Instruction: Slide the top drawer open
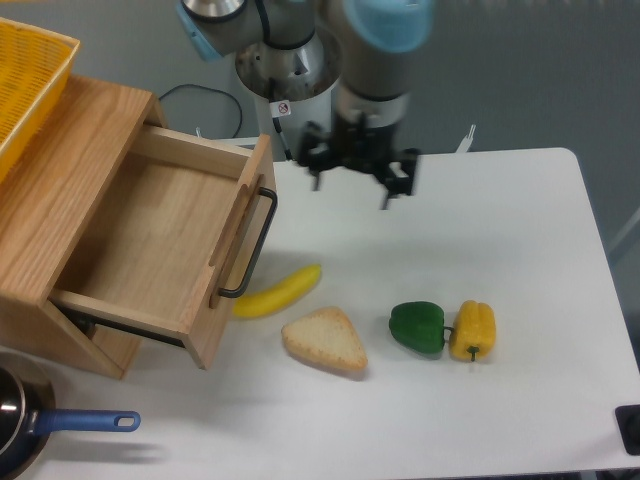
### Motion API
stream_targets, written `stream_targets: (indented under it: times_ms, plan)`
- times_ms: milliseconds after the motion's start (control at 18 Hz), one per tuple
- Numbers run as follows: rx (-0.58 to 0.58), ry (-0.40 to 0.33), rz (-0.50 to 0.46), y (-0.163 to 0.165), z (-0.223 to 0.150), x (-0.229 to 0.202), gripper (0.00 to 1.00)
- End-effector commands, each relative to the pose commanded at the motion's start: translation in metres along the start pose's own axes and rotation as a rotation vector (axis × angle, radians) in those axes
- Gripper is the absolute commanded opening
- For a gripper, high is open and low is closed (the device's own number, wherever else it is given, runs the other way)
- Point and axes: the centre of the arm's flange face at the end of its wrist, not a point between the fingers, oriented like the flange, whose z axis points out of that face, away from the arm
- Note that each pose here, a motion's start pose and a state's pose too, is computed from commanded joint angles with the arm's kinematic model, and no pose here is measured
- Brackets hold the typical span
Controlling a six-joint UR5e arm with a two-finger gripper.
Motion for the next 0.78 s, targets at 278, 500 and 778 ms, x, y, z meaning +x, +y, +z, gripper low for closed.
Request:
stream_targets:
  times_ms: [278,500,778]
  plan:
    - [-0.138,-0.117,0.062,0.028,0.037,-0.068,1.00]
    - [-0.166,-0.092,0.093,0.031,0.076,-0.102,1.00]
    - [-0.176,-0.047,0.242,0.038,0.095,-0.116,1.00]
